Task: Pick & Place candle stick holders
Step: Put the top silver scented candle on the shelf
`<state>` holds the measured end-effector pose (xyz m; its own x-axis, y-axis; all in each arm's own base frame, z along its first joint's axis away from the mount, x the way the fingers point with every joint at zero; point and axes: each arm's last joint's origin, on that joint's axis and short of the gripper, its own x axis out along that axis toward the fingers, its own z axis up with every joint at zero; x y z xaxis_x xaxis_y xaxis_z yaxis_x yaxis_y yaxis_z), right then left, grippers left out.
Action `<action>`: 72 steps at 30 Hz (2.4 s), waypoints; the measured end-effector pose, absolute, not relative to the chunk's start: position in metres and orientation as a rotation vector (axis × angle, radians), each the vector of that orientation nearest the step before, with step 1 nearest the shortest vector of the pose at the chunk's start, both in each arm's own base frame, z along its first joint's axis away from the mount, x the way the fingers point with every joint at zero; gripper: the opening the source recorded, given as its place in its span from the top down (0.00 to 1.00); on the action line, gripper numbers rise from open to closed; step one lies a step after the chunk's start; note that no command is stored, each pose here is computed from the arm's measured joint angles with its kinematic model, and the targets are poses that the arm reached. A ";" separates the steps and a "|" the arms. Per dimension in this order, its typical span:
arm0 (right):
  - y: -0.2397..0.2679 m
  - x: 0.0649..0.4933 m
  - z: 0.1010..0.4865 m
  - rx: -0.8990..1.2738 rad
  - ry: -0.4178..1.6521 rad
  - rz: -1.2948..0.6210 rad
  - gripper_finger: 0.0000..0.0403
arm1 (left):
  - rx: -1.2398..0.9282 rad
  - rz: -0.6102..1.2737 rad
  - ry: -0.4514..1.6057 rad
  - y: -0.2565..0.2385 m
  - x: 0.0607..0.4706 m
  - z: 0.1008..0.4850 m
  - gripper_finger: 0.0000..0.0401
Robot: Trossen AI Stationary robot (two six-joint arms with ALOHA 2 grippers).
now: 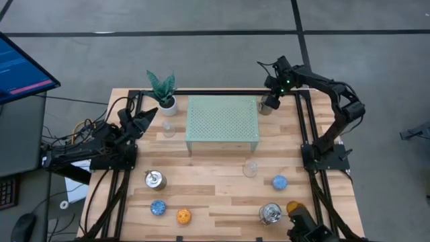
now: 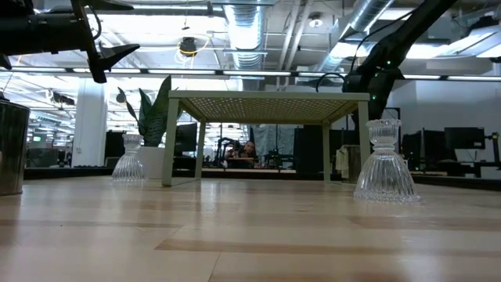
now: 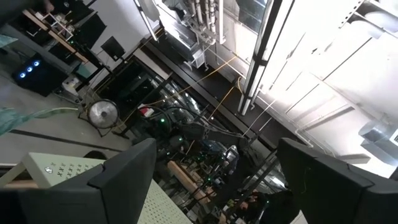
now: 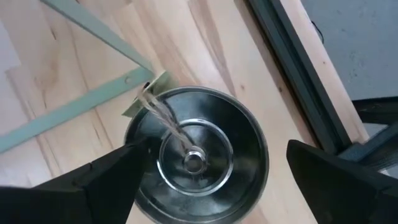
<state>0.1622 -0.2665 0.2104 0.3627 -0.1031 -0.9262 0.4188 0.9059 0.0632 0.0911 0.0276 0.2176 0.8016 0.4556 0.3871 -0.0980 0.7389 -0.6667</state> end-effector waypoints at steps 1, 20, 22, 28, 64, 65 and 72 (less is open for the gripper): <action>-0.265 0.161 0.214 0.314 1.143 -0.346 0.07 | -0.677 0.322 -0.569 0.028 0.091 0.218 0.16; -0.256 0.162 0.218 0.316 1.121 -0.300 0.07 | -0.670 0.323 -0.567 0.028 0.091 0.218 0.16; -0.256 0.163 0.218 0.316 1.122 -0.299 0.07 | -0.668 0.315 -0.564 0.027 0.091 0.218 0.16; -0.254 0.162 0.219 0.257 1.181 -0.317 0.07 | -0.667 0.302 -0.560 0.027 0.091 0.218 0.16; -0.259 0.163 0.219 0.242 1.157 -0.355 0.07 | -0.619 0.289 -0.550 0.026 0.091 0.218 0.16; -0.259 0.163 0.219 0.254 1.146 -0.351 0.07 | -0.619 0.289 -0.550 0.026 0.091 0.218 0.16; -0.260 0.161 0.219 0.268 1.140 -0.346 0.07 | -0.620 0.290 -0.551 0.026 0.091 0.218 0.16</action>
<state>0.1605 -0.2600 0.2193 0.3742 -0.1314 -0.9180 0.4006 0.9157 0.0322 0.0913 0.0263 0.2184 0.8181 0.4144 0.3988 -0.0943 0.7807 -0.6178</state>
